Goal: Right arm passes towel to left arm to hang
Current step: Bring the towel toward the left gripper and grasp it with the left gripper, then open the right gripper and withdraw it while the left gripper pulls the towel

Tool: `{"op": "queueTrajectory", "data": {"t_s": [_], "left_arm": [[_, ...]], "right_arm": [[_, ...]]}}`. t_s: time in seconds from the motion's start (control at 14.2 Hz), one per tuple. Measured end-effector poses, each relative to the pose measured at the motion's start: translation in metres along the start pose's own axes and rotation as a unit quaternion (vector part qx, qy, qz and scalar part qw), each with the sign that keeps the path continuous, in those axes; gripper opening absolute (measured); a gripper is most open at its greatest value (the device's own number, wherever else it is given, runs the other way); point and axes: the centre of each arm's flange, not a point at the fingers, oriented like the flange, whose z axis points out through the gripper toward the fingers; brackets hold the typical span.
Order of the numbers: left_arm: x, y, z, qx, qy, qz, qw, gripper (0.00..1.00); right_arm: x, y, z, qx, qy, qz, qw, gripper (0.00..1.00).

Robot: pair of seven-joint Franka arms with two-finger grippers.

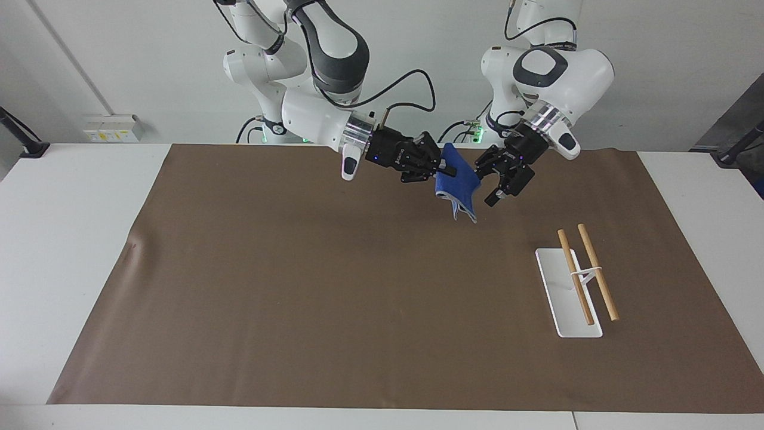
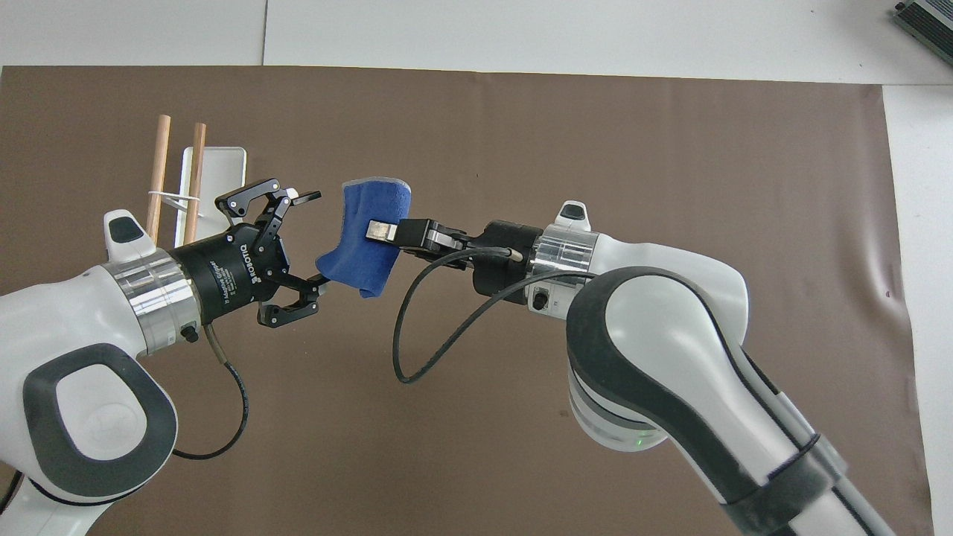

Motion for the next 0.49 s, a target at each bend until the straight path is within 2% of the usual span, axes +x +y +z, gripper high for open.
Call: {"op": "queueTrajectory", "data": {"t_s": [0.14,0.21,0.49], "left_arm": [[-0.008,-0.002,0.002,-0.01,0.003,0.007,1.0,1.0],[-0.011,-0.003,0.004,-0.01,0.002,0.01,1.0,0.93],[-0.014,-0.005,0.006,-0.008,0.001,0.012,1.0,0.44]], "right_arm": [[0.001,0.001,-0.001,-0.001,0.001,0.0,1.0,0.04],[0.001,0.001,-0.001,-0.001,0.001,0.0,1.0,0.04],[0.002,0.002,-0.002,-0.001,0.003,0.0,1.0,0.04]]}}
